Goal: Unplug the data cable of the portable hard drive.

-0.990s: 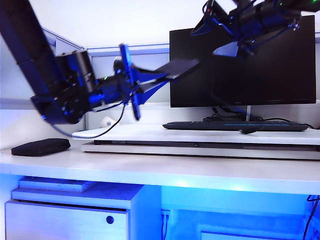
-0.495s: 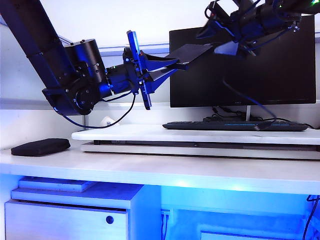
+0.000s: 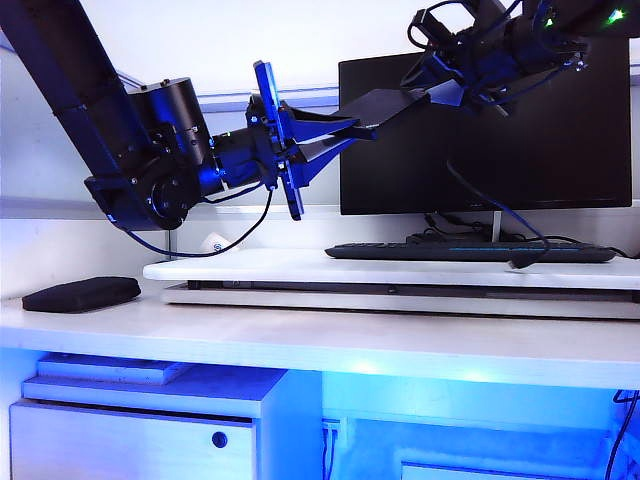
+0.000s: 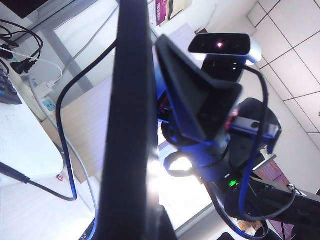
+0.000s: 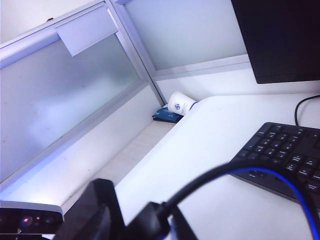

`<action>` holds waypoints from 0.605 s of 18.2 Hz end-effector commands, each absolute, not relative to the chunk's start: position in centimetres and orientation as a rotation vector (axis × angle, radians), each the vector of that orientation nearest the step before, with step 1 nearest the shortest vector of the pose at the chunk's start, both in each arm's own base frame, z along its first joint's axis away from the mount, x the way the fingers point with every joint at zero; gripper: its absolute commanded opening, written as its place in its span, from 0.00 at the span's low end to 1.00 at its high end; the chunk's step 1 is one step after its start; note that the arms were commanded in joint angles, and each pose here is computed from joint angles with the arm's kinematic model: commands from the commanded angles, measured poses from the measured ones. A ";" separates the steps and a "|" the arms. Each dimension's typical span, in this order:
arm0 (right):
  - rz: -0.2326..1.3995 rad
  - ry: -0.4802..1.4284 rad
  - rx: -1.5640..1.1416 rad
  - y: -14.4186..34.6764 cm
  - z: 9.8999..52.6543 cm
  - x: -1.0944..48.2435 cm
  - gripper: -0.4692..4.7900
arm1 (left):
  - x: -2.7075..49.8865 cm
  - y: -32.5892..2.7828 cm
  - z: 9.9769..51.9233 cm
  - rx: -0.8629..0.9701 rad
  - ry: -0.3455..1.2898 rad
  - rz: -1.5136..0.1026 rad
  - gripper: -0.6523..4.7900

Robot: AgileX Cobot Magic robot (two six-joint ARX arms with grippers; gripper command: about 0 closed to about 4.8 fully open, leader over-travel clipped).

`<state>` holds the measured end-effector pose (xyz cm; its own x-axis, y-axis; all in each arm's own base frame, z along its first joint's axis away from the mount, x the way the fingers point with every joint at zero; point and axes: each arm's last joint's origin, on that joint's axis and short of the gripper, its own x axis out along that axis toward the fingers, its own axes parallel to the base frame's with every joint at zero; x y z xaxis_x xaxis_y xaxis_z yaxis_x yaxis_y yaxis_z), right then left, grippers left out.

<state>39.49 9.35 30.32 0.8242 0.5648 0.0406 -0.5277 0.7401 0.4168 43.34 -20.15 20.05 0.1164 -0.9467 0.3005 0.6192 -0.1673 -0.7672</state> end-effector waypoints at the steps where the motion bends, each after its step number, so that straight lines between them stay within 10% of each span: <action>1: 0.614 0.066 0.429 9.4 30.9 39.4 0.29 | 43.2 -20.1 21.0 -0.962 0.382 -1.482 0.11; 3: 0.614 0.065 0.428 9.4 30.9 39.4 0.10 | 43.2 -20.1 21.0 -0.963 0.380 -1.480 0.11; 11: 0.453 -0.056 0.421 6.8 31.8 40.0 0.09 | 43.0 -20.2 20.9 -0.926 0.457 -1.533 0.11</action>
